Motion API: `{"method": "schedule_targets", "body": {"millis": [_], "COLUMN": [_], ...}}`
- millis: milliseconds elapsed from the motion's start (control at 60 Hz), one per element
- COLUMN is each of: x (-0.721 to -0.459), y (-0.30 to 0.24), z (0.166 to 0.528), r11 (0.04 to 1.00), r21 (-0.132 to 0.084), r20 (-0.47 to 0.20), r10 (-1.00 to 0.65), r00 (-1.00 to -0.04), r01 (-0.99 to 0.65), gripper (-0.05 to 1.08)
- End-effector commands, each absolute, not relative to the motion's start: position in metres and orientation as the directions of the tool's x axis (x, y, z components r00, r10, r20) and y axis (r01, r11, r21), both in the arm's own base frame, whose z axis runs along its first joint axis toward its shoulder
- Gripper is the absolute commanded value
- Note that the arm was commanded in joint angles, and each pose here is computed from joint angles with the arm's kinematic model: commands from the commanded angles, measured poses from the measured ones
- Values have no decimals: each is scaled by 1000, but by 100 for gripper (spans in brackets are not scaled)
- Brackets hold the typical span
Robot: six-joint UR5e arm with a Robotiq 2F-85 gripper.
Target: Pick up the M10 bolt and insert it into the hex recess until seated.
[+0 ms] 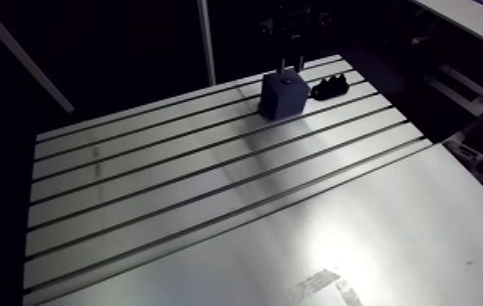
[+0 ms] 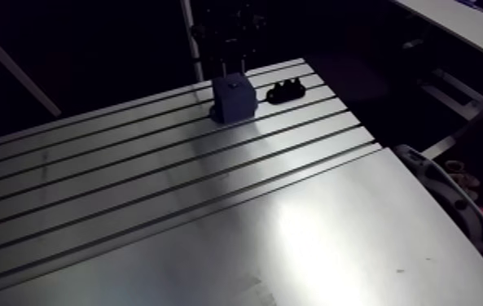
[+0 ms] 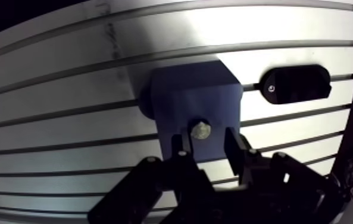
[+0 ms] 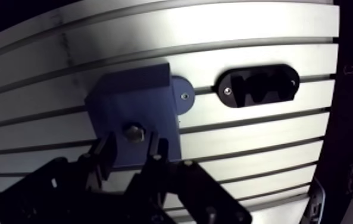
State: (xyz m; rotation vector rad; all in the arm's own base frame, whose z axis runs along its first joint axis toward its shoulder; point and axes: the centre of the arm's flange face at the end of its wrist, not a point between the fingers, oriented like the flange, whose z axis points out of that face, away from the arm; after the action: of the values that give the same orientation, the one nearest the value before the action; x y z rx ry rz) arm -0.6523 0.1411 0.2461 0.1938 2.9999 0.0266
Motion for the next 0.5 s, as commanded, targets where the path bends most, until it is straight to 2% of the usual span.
{"method": "schedule_targets", "body": {"millis": [17,500], "x": [-651,-648], "y": [141,140], "z": [243,238], "r11": [992,993], "r21": [23,22], "r20": [-139,-151], "r10": [126,118], "r00": [-982,-982], "r01": [124,116], "gripper": [58,59]}}
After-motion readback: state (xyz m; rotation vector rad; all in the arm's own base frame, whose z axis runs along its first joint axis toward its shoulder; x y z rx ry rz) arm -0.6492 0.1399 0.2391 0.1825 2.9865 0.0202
